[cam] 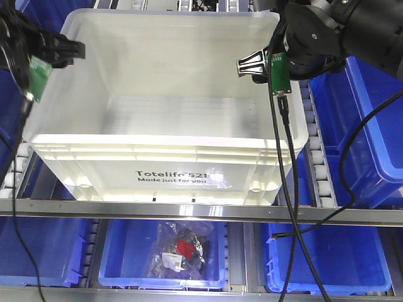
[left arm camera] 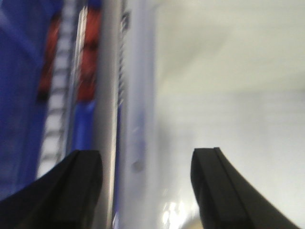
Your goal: Place moving items into box and shelve
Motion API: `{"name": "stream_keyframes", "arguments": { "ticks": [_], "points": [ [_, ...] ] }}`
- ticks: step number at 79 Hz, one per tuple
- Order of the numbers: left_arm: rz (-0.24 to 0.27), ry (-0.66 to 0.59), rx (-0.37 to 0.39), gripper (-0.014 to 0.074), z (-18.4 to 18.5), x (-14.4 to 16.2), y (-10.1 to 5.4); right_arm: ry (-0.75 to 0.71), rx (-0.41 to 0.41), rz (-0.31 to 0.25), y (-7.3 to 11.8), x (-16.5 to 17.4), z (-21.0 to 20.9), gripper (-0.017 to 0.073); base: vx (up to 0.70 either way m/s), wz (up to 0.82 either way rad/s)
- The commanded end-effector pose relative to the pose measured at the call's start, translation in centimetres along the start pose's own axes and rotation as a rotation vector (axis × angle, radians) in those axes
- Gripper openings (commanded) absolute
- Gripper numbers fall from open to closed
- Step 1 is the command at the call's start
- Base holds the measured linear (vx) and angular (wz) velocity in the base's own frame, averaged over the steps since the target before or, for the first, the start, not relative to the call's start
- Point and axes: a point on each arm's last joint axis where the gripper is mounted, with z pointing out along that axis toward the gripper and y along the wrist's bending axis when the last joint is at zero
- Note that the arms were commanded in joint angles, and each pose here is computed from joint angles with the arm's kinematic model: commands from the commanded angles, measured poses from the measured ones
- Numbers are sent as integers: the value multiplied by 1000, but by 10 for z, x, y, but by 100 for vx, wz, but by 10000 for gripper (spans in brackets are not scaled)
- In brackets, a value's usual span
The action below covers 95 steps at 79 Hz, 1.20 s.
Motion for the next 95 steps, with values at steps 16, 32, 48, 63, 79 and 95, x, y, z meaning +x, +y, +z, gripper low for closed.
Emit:
{"name": "stream_keyframes", "arguments": {
  "ticks": [16, 32, 48, 63, 79, 95],
  "points": [
    [71, -472, 154, 408, -75, 3, 1, -112, 6, 5, -13, -13, -24, 557, 0, 0],
    [147, -615, 173, 221, -119, 45, 12, -112, 6, 5, -13, -13, -24, 557, 0, 0],
    [267, -843, 122, -9, -136, 113, 28, -112, 6, 5, -13, -13, -24, 557, 0, 0],
    [131, -931, 68, -9, -139, 169, 45, -112, 6, 5, -13, -13, -24, 557, 0, 0],
    [80, -911, 21, -8, -129, 216, 53, -112, 6, 5, -13, -13, -24, 557, 0, 0],
    [46, -783, 6, -8, -114, 258, 56, -111, 6, 5, -13, -13, -24, 557, 0, 0]
  ]
}}
